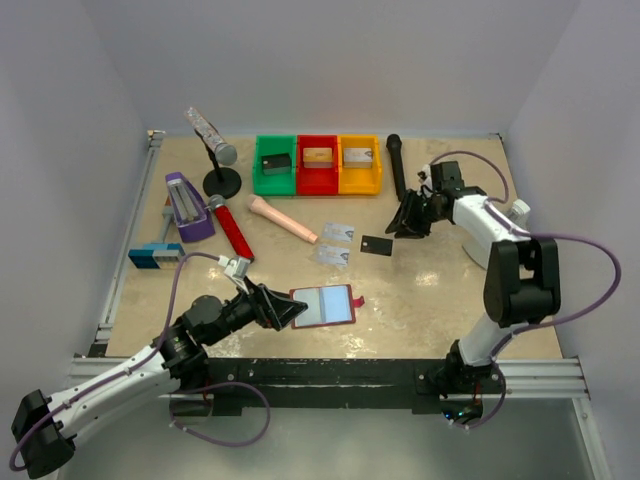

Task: Take the credit cards out of the card holder
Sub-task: Place the credit card at the center of the board, then remove the credit card from the card holder.

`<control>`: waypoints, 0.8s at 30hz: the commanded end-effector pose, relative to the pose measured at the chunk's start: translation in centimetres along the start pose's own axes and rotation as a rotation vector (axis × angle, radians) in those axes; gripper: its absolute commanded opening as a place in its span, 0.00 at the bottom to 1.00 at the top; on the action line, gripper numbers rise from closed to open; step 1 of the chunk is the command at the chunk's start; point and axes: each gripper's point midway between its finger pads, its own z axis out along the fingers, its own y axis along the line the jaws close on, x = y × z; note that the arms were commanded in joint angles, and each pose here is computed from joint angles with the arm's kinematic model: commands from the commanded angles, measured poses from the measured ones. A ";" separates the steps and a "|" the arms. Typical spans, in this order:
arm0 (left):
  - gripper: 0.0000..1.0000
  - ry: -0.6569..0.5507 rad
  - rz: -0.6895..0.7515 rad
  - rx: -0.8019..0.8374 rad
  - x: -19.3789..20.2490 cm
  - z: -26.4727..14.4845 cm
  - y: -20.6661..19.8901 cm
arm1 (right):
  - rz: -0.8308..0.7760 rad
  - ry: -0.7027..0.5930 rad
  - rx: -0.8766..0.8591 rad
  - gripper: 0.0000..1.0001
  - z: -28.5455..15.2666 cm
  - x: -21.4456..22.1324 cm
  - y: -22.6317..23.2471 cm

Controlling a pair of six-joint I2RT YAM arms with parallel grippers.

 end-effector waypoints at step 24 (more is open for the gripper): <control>1.00 0.055 -0.186 -0.358 2.7 -0.1 6.7 | -0.472 -0.034 -0.014 0.63 -0.6 16.4 3.0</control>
